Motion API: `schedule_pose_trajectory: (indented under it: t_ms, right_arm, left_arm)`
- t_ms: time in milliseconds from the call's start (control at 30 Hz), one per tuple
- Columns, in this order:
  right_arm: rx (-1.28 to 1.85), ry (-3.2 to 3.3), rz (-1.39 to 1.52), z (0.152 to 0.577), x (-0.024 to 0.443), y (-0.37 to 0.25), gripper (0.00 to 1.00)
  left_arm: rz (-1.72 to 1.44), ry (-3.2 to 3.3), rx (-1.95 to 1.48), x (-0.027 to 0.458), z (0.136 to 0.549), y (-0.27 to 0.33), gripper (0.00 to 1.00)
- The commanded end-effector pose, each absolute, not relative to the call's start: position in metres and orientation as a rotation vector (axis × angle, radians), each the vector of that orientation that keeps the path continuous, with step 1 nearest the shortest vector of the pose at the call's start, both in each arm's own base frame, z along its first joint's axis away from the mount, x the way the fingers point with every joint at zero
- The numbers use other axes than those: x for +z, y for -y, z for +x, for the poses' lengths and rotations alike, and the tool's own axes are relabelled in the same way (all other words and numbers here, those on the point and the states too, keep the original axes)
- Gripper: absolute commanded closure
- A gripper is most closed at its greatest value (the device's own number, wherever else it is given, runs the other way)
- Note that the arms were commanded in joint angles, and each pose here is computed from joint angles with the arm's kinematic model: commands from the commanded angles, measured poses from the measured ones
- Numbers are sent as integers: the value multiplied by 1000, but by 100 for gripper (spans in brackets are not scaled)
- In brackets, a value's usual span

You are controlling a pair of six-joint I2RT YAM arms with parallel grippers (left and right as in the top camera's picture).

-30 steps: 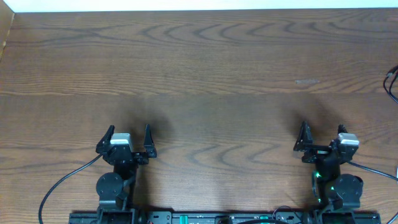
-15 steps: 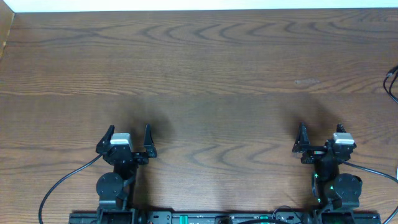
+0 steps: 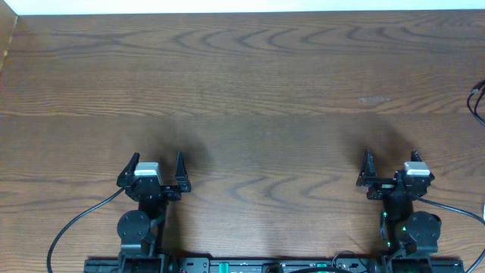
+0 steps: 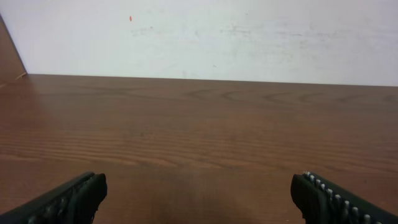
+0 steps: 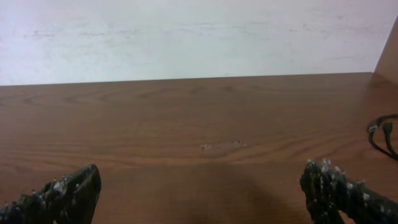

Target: Untangle cables

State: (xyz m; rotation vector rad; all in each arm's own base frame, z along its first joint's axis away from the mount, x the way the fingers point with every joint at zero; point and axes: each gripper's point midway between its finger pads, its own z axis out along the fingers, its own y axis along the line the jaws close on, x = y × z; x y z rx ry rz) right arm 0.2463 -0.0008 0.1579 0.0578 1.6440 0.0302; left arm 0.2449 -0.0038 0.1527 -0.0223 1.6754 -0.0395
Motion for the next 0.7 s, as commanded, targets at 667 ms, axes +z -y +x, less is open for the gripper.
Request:
schedule_pose_trajectory:
  t_ms: [667]
  right_arm:
    - [6,-1643,47,246,157,3,1]
  left_arm:
    - [-42,-1726,-5,136,244,-2,0]
